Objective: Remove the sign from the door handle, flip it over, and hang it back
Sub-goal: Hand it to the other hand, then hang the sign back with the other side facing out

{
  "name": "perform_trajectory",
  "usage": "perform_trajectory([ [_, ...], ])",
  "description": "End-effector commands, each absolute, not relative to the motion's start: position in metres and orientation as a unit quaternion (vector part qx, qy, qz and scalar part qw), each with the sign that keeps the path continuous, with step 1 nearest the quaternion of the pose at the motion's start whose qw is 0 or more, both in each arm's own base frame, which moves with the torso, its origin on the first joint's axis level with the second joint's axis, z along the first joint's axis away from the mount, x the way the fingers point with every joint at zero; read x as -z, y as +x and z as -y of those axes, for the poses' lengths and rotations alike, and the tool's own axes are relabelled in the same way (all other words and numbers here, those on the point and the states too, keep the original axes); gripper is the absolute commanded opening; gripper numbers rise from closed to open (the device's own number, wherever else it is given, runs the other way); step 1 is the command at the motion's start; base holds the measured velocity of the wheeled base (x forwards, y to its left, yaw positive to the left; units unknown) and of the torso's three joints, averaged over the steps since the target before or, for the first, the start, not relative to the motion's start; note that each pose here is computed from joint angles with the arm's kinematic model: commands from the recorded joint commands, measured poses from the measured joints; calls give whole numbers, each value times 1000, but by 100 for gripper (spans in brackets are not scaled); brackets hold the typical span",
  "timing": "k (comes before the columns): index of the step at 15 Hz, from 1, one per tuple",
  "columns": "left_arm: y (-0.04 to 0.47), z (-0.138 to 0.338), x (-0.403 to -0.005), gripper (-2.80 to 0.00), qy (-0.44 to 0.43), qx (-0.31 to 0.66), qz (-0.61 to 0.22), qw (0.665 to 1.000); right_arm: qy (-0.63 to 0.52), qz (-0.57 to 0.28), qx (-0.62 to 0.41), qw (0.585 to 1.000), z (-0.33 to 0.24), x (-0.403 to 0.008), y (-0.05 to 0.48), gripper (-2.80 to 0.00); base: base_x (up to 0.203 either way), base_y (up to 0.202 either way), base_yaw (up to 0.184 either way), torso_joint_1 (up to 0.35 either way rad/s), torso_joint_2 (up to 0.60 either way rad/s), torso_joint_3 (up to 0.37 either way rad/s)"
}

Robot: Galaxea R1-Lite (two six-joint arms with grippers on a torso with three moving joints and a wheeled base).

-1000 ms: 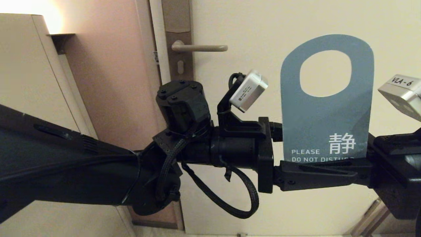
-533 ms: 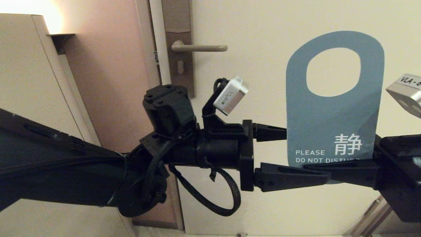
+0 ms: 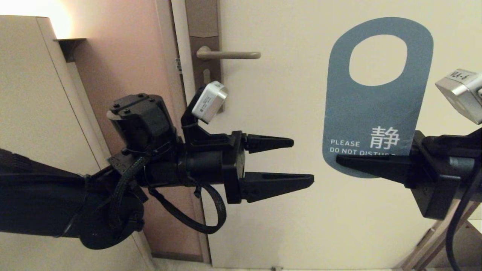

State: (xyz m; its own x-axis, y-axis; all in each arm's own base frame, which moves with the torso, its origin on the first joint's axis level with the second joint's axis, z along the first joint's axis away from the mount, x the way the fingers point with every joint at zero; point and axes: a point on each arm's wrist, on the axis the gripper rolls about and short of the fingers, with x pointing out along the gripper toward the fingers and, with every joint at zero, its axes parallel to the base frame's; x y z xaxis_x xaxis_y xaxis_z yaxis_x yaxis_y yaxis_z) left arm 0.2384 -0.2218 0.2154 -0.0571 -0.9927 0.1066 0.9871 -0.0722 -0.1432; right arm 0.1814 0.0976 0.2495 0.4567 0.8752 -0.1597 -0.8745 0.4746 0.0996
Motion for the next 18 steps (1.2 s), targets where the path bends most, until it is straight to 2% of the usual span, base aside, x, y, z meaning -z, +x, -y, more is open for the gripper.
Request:
perform_trajectory([
  [1,230,208,-226,0,-89,715,0,693,8,-91,-473,876,-101,-243,192,-280,0,0,0,0,0,0],
  [4,220,190,-227,0,-91,697,1,711,28,-76,-413,907,-101,-238,199,-280,0,0,0,0,0,0],
  [7,208,167,-226,0,-90,682,1,725,26,-78,-402,912,-98,-234,194,-280,0,0,0,0,0,0],
  [8,203,159,-226,-280,-89,677,1,731,26,-76,-402,912,-97,-234,191,-280,0,0,0,0,0,0],
  [13,173,113,-231,-280,-83,639,19,765,23,-78,-376,923,-94,-231,188,-280,0,0,0,0,0,0],
  [16,158,72,-225,-280,-75,560,32,824,23,-70,-365,928,-94,-230,188,-280,0,0,0,0,0,0],
  [18,146,46,-210,-280,-39,469,51,881,23,-65,-362,930,-93,-230,186,-280,0,0,0,0,0,0],
])
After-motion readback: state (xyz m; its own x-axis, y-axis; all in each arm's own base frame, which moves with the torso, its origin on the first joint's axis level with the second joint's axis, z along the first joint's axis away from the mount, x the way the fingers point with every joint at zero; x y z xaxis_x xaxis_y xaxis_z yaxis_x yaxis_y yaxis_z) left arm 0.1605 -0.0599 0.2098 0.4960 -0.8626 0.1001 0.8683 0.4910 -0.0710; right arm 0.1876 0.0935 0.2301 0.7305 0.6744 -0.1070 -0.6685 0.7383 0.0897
